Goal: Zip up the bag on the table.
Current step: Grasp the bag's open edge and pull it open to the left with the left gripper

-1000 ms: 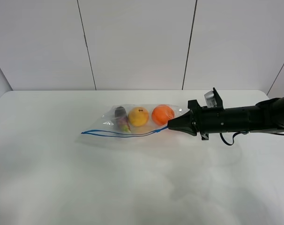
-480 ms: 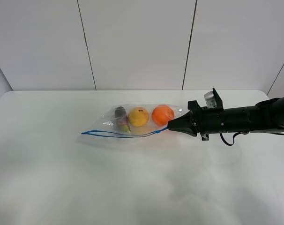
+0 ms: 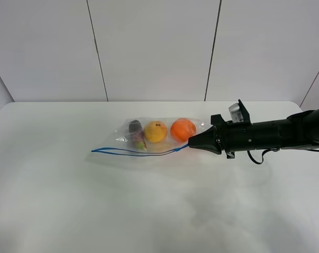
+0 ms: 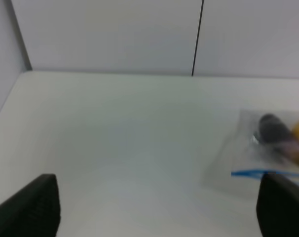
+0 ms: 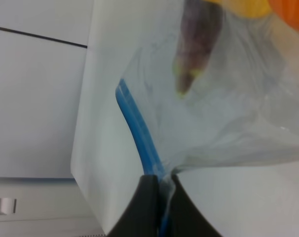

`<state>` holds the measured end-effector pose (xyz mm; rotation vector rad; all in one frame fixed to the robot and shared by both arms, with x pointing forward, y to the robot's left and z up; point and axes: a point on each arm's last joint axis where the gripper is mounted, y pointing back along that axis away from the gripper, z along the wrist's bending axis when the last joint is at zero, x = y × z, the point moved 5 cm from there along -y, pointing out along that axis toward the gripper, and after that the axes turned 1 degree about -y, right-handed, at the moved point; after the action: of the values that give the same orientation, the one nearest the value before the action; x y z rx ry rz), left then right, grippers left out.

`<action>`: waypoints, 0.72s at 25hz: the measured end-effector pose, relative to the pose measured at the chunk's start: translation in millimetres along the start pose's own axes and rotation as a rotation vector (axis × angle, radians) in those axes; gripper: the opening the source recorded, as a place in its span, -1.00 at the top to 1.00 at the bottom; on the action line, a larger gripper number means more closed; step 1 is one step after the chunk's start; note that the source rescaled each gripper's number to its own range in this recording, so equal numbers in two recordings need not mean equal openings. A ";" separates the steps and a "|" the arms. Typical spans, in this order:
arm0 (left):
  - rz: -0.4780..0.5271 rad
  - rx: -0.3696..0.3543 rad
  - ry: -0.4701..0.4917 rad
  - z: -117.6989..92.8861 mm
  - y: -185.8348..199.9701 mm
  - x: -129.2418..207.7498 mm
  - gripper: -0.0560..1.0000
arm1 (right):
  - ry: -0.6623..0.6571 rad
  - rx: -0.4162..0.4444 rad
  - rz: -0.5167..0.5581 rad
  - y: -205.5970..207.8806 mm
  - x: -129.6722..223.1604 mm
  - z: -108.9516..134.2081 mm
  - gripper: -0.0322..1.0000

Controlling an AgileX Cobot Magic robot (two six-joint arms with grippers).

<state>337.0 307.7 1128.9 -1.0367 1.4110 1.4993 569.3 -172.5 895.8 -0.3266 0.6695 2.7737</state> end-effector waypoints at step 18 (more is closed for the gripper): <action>0.093 0.015 -0.014 -6.4 -142.5 -73.7 -1.00 | 0.015 0.006 0.018 0.0 2.6 -0.9 0.93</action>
<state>496.0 305.9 1151.0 -0.9611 1.4766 1.5573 567.0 -172.3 894.3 -0.3427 0.6880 2.7885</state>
